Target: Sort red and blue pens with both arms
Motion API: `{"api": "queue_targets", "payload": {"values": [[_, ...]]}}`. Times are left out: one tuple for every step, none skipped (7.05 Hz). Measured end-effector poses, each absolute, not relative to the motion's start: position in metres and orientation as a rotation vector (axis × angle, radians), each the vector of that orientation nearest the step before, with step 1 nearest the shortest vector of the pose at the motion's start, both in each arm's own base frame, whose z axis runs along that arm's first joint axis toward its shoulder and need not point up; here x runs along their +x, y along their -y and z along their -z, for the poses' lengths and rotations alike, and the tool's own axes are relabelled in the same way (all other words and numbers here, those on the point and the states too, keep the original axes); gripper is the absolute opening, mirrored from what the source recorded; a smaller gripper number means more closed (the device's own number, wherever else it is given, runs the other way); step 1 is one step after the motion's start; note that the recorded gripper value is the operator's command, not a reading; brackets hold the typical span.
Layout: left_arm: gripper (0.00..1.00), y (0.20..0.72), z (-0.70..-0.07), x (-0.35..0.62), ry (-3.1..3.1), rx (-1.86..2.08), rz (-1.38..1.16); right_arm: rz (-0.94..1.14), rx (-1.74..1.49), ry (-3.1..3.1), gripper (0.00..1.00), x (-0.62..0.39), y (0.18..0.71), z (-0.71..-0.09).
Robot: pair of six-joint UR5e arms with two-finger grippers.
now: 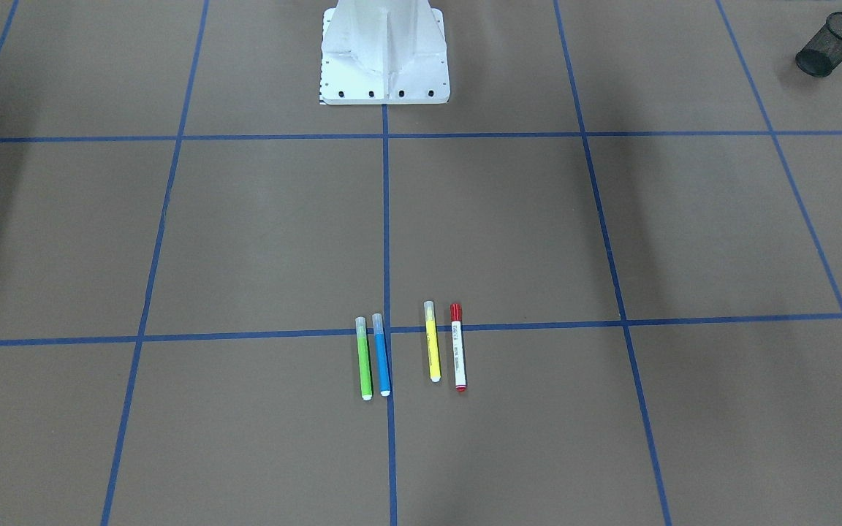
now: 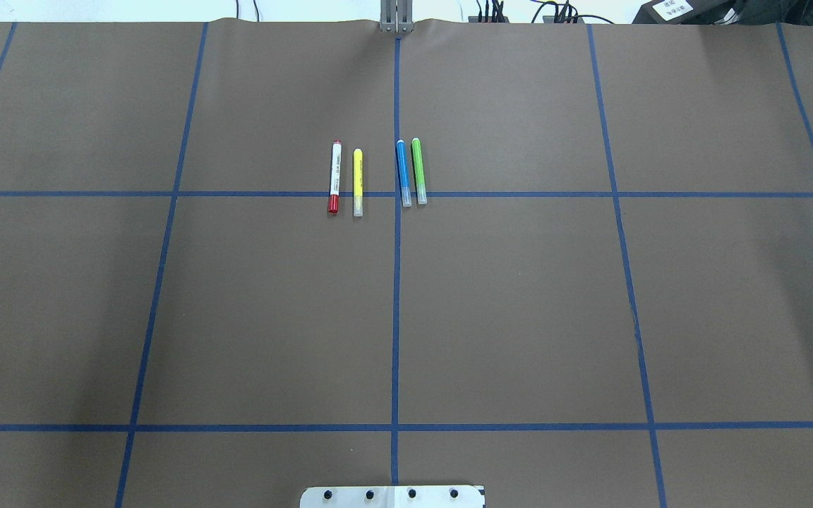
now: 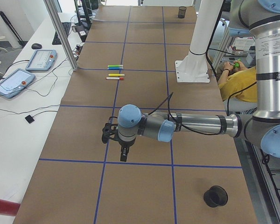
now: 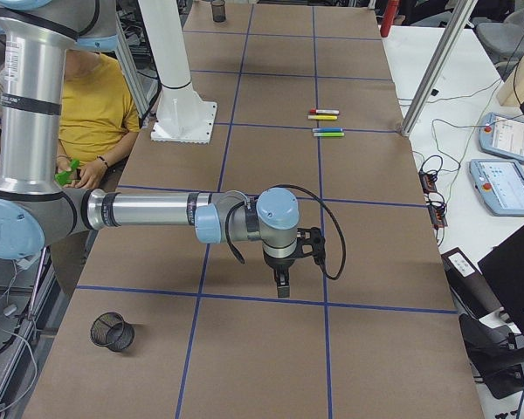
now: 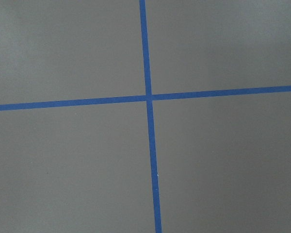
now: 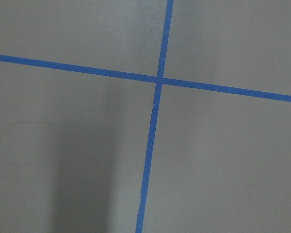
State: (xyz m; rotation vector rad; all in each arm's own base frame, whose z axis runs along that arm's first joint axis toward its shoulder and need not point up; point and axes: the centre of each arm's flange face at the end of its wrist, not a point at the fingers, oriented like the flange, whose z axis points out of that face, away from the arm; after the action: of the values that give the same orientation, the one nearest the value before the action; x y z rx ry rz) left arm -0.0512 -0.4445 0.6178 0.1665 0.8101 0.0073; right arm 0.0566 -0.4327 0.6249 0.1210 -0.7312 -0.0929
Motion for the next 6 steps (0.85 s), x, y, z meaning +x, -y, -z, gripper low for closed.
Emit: {"api": "queue_targets", "payload": {"values": [[1.0,0.444,-0.618,-0.051,-0.81,0.166,-0.007,0.093,0.121,0.731,1.0,0.056,0.433,-0.625],[1.0,0.445,-0.618,-0.051,-0.809,0.166,-0.006,0.094,0.122,0.732,1.0,0.056,0.433,-0.625],[1.0,0.445,-0.617,-0.051,-0.808,0.169,-0.009,0.095,0.123,0.731,1.0,0.056,0.434,-0.624],[1.0,0.447,-0.615,-0.051,-0.806,0.177,-0.016,0.097,0.126,0.731,1.0,0.056,0.435,-0.623],[1.0,0.452,-0.611,-0.051,-0.805,0.188,-0.022,0.098,0.129,0.731,1.0,0.056,0.437,-0.622],[1.0,0.461,-0.604,-0.051,-0.805,0.202,-0.027,0.099,0.132,0.731,1.0,0.056,0.439,-0.62]]}}
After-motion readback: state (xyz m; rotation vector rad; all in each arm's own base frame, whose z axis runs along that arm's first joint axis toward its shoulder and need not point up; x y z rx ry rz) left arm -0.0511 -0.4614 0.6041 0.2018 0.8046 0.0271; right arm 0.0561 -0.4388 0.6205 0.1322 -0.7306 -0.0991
